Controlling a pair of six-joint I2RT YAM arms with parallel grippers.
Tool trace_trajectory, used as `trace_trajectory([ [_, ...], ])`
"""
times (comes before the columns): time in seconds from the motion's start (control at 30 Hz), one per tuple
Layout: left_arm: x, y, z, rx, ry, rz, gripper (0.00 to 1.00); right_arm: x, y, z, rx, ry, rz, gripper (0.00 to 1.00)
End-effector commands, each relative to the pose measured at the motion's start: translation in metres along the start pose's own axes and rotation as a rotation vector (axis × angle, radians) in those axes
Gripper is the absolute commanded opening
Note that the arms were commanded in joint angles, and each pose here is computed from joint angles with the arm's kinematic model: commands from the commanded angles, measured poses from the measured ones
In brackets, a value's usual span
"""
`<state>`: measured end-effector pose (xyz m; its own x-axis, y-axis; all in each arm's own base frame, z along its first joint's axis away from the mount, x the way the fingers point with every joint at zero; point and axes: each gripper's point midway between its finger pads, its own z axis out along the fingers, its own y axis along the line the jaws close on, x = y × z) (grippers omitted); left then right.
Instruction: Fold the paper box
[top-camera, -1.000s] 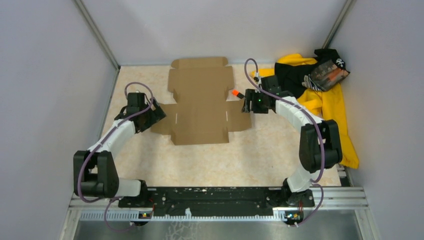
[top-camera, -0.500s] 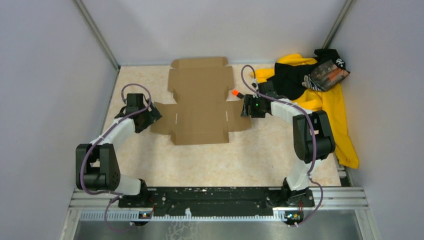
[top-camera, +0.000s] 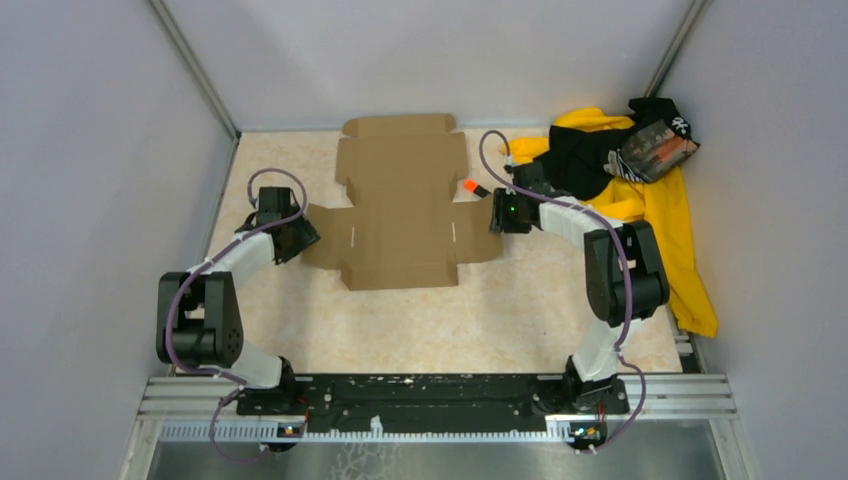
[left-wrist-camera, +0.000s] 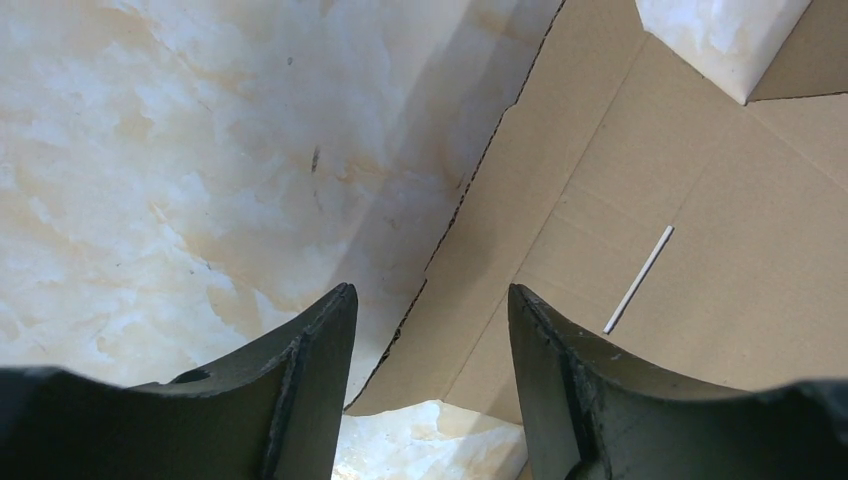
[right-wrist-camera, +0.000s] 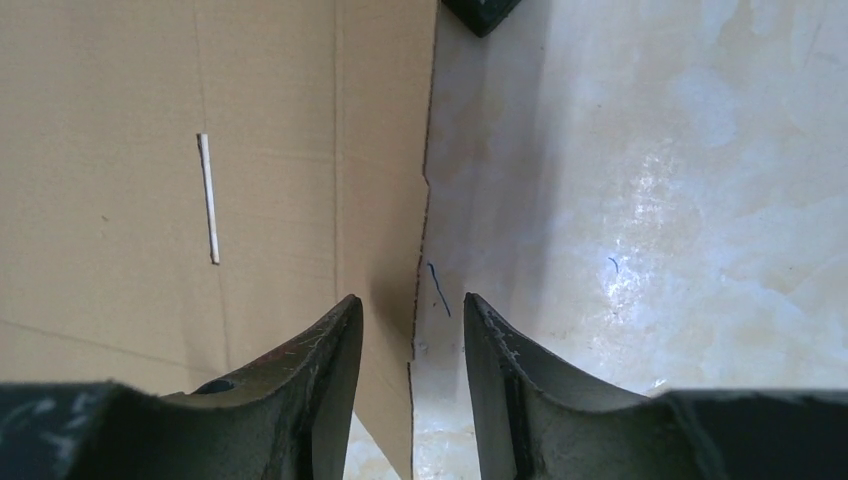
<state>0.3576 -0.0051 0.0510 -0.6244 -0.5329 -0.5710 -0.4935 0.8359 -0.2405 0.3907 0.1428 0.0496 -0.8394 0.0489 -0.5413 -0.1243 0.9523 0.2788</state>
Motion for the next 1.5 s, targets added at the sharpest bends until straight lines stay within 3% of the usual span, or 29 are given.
trace_trajectory([
  [0.0,-0.018,-0.014,-0.005,0.042,-0.050,0.016,0.62,-0.025,0.012,-0.001,0.058,-0.057,-0.088,0.41],
  [0.57,-0.012,-0.047,-0.004,-0.087,-0.085,0.233,0.45,-0.032,0.023,-0.005,0.240,-0.073,-0.225,0.09],
  [0.63,-0.010,-0.048,-0.003,-0.098,-0.079,0.246,0.40,-0.034,0.025,-0.007,0.254,-0.074,-0.239,0.03],
  [0.83,-0.010,-0.055,-0.006,-0.105,-0.092,0.273,0.24,-0.042,0.036,-0.018,0.292,-0.101,-0.281,0.01],
  [0.97,-0.010,-0.063,-0.008,-0.100,-0.089,0.297,0.00,-0.046,0.046,-0.022,0.290,-0.113,-0.296,0.00],
  [1.47,-0.009,-0.105,-0.027,-0.040,-0.111,0.364,0.00,-0.058,0.076,-0.038,0.278,-0.151,-0.327,0.00],
])
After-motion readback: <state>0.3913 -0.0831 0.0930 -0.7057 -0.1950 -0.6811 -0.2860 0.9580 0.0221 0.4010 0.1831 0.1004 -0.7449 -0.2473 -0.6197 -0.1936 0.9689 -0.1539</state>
